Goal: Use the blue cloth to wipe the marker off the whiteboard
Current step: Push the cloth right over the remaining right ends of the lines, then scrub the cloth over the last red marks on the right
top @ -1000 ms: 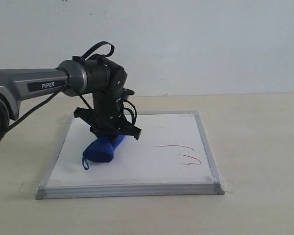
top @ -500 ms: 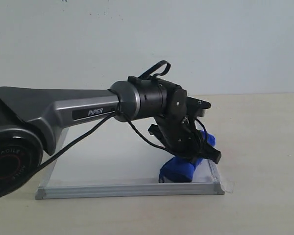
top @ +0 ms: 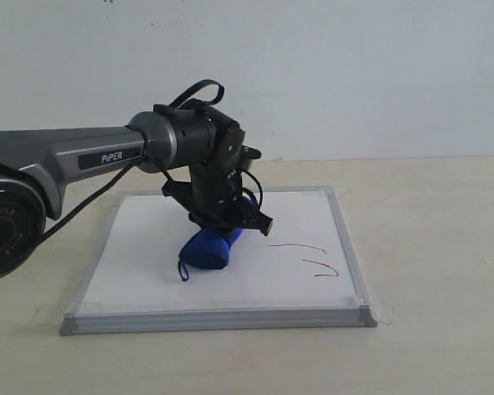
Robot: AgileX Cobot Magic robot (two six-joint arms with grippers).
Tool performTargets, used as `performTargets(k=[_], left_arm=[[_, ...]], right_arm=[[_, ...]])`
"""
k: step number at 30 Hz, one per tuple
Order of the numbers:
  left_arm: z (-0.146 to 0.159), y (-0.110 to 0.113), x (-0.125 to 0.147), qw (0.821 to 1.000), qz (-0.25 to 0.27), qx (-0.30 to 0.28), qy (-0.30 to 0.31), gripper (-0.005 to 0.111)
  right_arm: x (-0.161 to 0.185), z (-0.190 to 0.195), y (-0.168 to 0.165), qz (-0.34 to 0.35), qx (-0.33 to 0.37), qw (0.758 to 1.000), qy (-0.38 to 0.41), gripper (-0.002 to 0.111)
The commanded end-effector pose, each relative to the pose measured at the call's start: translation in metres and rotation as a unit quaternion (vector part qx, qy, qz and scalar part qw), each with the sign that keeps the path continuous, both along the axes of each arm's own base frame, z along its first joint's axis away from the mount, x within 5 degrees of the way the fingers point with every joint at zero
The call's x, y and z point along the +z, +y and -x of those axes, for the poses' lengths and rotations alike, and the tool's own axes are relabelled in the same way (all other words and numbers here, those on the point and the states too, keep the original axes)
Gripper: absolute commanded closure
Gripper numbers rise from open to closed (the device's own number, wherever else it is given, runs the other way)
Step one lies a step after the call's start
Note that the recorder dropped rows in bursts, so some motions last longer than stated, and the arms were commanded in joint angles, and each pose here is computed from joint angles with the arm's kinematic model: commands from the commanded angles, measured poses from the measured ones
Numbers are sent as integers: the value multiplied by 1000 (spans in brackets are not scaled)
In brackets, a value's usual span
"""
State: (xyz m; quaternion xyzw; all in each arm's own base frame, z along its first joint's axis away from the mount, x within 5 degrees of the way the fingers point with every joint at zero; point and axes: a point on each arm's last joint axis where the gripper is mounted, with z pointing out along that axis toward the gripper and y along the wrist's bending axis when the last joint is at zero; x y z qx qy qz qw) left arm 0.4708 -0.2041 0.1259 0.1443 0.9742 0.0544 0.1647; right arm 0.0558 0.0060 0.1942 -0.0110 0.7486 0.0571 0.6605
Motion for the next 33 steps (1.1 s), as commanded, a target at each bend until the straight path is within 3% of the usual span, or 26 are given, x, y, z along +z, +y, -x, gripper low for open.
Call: performTargets(k=[1, 5, 9, 11, 14, 16, 19, 25, 33], left_arm=[[15, -36, -12, 998, 29, -54, 19, 103], [36, -94, -14, 984, 128, -124, 15, 103], [39, -104, -14, 978, 143, -153, 16, 103], [29, -88, -18, 984, 126, -123, 16, 103], [9, -35, -18, 992, 89, -64, 55, 103], [1, -13, -16, 995, 61, -37, 62, 103], [-3, -7, -14, 997, 45, -26, 51, 103], [10, -47, -13, 992, 89, -80, 38, 103], [39, -119, -5, 967, 208, -146, 8, 103]], right_arm=[[1, 0, 0, 2, -1, 1000, -5, 108], [1, 0, 0, 2, -1, 1000, -5, 108], [1, 0, 0, 2, -1, 1000, -5, 108], [1, 0, 0, 2, -1, 1000, -5, 108], [1, 0, 0, 2, -1, 1000, -5, 108], [1, 0, 0, 2, -1, 1000, -5, 108], [1, 0, 0, 2, -1, 1000, -5, 108], [1, 0, 0, 2, -1, 1000, -5, 108], [1, 0, 0, 2, -1, 1000, -5, 108]])
